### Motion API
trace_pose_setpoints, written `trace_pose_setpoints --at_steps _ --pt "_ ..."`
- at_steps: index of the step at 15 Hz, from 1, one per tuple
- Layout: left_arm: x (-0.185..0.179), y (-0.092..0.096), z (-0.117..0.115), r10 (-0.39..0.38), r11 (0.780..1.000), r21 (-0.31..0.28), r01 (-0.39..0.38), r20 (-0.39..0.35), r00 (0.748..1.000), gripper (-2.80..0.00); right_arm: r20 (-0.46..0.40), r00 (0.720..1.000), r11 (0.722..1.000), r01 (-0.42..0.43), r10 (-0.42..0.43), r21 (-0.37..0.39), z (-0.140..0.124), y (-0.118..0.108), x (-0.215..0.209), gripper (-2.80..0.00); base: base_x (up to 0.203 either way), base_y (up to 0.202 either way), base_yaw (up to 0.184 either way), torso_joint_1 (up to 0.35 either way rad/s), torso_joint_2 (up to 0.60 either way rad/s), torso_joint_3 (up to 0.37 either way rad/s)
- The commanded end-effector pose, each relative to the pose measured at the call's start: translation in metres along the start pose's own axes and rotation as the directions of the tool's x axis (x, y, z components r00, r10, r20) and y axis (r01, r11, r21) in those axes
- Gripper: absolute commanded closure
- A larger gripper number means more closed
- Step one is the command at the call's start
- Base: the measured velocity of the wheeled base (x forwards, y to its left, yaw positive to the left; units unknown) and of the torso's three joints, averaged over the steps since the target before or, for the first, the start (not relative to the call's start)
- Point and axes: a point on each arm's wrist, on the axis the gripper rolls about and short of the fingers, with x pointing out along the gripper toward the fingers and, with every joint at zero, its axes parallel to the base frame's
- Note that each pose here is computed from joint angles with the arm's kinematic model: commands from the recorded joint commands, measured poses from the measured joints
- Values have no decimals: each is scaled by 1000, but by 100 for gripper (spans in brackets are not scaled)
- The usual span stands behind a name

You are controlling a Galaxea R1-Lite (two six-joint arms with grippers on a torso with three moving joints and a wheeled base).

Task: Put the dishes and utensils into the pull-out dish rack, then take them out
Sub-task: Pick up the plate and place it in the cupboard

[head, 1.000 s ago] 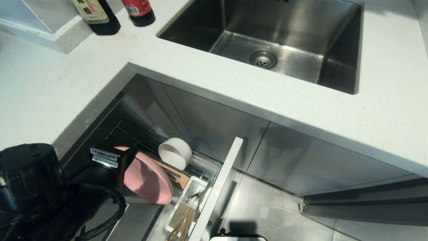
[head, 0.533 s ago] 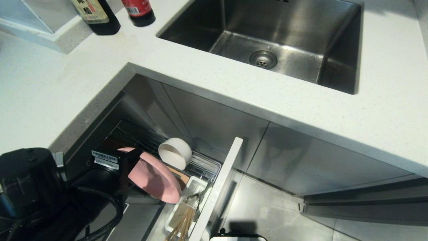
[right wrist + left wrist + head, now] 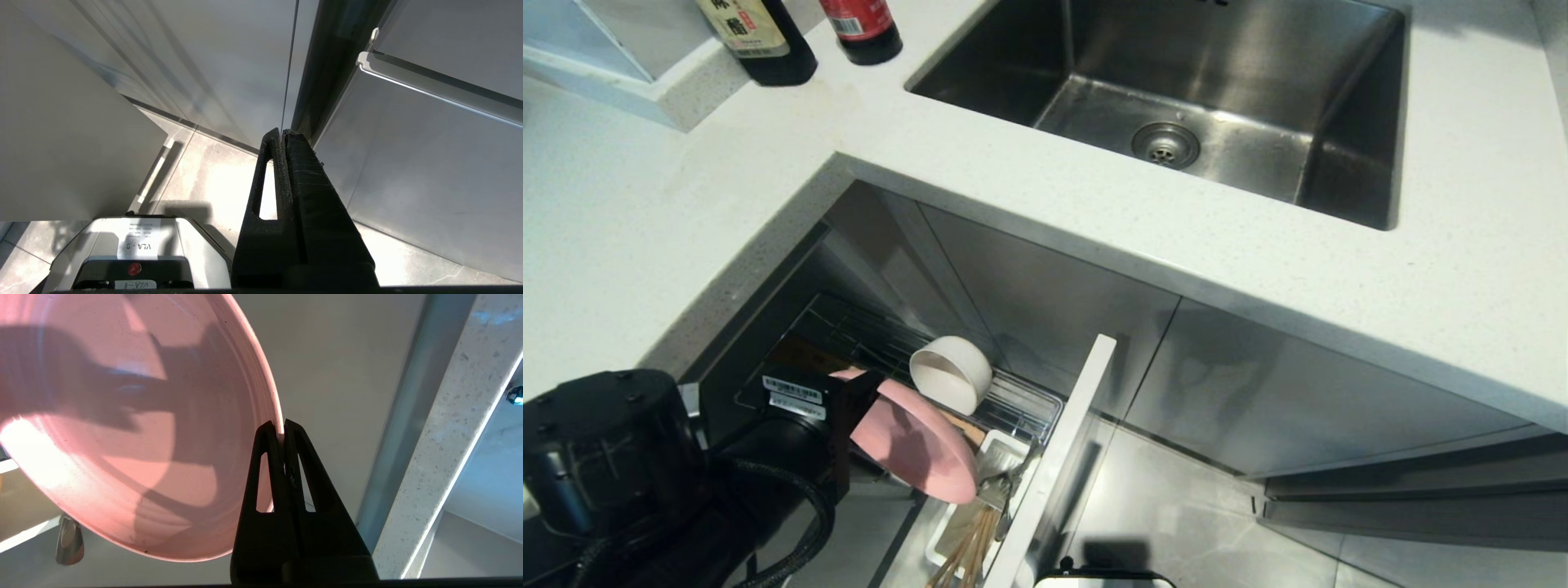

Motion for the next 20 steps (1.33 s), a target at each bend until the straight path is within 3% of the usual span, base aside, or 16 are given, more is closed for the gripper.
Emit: trace_pose_setpoints --at_steps 1,13,20 --pt "2 0 1 -11 1000 -16 12 7 1000 0 -2 1000 1000 0 0 1 0 0 0 0 0 0 0 0 0 0" --pt "17 14 10 35 999 -41 -35 0 999 0 -2 1000 1000 0 0 0 0 0 0 0 0 0 0 0 0 0" --pt "10 4 15 -35 997 -71 36 14 999 0 -2 1000 1000 0 0 0 0 0 0 0 0 0 0 0 0 0"
